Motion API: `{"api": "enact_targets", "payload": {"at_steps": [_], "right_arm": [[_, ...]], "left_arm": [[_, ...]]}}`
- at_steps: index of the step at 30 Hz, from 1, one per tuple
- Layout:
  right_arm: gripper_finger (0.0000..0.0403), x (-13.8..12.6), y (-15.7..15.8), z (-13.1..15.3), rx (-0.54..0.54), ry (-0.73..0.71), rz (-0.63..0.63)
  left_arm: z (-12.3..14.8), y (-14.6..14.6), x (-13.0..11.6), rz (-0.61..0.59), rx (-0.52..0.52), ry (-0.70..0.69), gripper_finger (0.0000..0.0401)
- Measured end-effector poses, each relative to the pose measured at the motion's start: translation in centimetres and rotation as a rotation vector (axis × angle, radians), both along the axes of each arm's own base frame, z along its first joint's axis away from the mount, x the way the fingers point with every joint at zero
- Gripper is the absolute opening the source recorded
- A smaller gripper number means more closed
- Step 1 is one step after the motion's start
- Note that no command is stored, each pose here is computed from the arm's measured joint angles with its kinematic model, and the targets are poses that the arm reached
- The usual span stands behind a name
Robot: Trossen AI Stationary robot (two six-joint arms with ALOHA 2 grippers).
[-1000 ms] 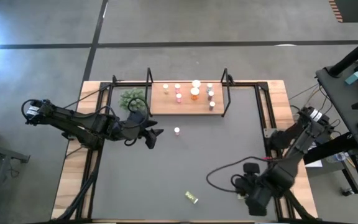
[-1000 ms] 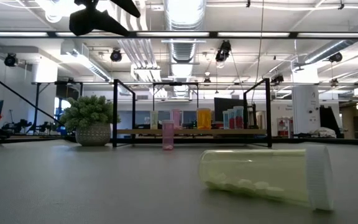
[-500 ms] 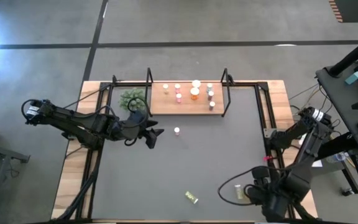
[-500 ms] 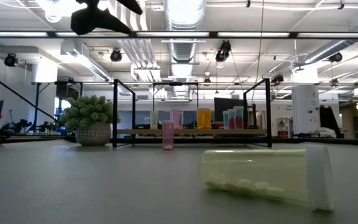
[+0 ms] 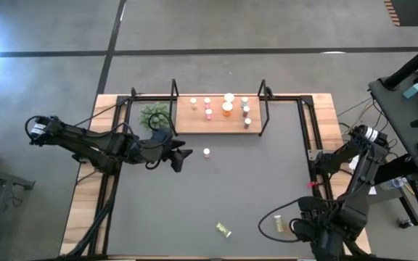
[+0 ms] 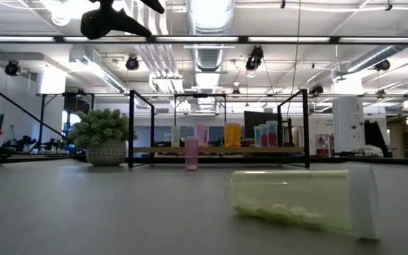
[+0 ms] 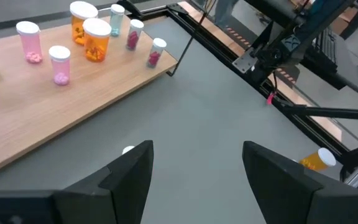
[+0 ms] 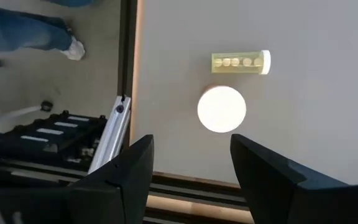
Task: Pick and place medicine bottles onto shelf by color
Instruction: Put the orange pill bottle on the shelf aligned with the other orange pill bottles
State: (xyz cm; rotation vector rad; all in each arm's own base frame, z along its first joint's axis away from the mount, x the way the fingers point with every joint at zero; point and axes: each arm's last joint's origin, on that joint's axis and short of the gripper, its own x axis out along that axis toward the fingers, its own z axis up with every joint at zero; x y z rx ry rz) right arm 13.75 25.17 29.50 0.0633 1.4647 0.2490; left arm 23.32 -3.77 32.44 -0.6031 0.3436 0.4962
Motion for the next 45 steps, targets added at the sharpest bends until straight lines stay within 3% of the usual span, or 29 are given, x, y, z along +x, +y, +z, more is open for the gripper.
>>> {"api": "enact_targets", "payload": {"at_steps": [18,37,45], "right_arm": [[0.0203,-0.44,0.14,-0.06,-0.014,-0.008,0.068],[0.0203,-0.43,0.28,-0.04,0.007,0.004,-0.023],[0.0175,-0.39,0.25,-0.03,-0.005,-0.019,0.021]], "left_arm": [[-0.01,0.0,0.0,0.0,0.0,0.001,0.0231],[-0.01,0.0,0.0,0.0,0.0,0.001,0.0231],[-0.02,0.0,0.0,-0.001,0.001,0.001,0.0231]]}}
